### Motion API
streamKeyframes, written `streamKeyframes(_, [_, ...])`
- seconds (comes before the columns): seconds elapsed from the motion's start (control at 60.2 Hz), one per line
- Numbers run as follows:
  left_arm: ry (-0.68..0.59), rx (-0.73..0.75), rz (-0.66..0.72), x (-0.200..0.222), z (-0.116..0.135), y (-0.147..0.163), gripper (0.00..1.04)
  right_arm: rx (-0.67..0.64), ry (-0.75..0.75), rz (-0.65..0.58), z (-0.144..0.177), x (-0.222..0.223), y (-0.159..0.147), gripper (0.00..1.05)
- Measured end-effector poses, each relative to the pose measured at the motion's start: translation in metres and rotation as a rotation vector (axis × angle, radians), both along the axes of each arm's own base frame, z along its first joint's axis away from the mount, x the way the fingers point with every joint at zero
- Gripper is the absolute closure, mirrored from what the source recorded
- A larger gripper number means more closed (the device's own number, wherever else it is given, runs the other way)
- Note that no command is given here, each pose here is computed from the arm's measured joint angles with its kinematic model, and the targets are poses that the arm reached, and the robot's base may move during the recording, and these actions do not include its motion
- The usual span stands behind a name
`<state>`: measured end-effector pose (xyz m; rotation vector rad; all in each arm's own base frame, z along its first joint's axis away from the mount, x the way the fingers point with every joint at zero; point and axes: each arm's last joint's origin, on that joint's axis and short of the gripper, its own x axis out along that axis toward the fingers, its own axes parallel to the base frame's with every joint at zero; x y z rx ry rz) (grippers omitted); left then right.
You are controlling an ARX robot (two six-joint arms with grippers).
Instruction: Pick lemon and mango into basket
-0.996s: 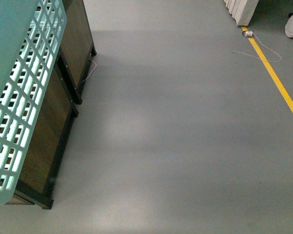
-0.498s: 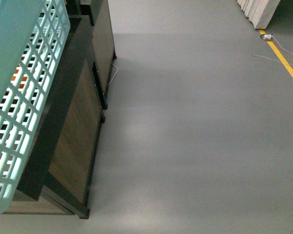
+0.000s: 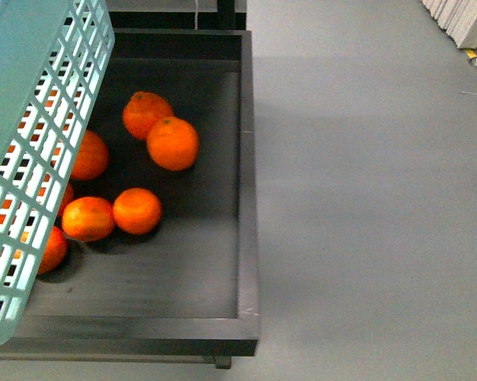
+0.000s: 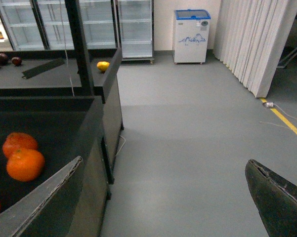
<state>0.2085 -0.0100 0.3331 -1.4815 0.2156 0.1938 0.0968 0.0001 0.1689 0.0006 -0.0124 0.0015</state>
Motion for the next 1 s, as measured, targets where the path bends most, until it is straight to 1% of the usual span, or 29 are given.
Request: streamKeyframes(0.996, [-0.001, -0.001, -0.002, -0.0002, 0.0001, 0.0, 0.79, 0.0, 0.0, -0.003, 0.0, 0.0, -0.0001, 0.09])
